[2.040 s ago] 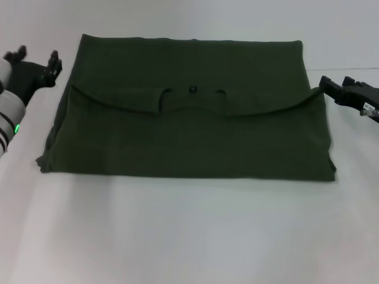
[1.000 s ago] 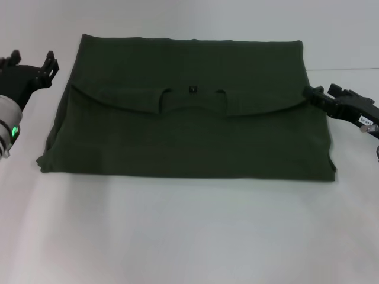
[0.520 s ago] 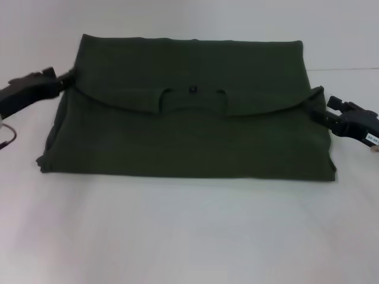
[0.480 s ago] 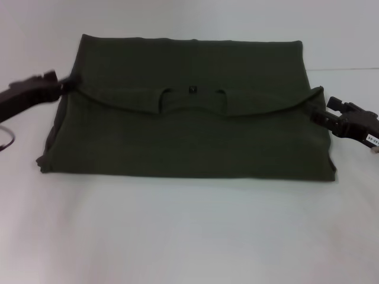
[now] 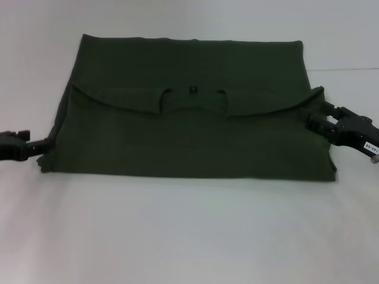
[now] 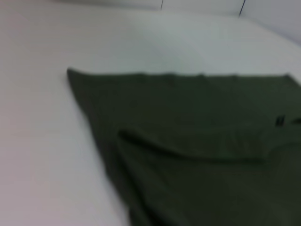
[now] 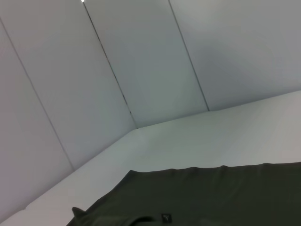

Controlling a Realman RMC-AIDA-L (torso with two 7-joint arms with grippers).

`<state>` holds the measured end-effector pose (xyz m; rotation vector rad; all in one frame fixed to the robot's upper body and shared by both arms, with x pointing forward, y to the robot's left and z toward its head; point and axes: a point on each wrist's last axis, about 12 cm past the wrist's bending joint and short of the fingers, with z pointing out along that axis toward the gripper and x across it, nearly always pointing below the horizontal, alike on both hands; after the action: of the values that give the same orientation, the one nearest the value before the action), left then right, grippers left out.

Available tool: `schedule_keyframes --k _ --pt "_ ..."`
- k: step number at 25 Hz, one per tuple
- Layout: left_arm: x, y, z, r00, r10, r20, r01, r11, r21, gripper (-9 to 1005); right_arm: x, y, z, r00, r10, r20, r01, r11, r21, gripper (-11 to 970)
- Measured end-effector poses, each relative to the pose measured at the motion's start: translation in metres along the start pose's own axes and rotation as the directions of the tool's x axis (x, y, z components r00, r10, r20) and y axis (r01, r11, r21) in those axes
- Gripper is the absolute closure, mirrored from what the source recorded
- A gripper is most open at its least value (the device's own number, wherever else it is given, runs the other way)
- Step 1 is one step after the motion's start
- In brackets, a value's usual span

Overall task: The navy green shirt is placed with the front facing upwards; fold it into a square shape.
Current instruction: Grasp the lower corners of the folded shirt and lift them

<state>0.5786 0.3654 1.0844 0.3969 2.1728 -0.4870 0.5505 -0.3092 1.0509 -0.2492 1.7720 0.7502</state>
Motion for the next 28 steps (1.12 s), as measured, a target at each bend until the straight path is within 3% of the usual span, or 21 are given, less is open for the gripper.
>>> schedule_keyframes --k 10,20,28 --pt "0.004 0.001 0.004 0.997 0.020 -0.074 -0.021 1.000 -0.019 273 0.002 0.003 -0.003 1.000 0.001 -0.002 -0.001 1.000 -0.026 131" --pt "0.004 -0.010 0.024 0.992 0.050 -0.117 -0.050 0.999 -0.005 289 0.002 0.004 -0.002 1.000 0.001 -0.002 -0.002 1.000 -0.029 134" --pt "0.005 -0.012 0.027 0.989 0.049 -0.138 -0.050 0.999 -0.006 303 0.003 0.003 -0.003 1.000 0.005 -0.003 -0.006 1.000 -0.029 134"
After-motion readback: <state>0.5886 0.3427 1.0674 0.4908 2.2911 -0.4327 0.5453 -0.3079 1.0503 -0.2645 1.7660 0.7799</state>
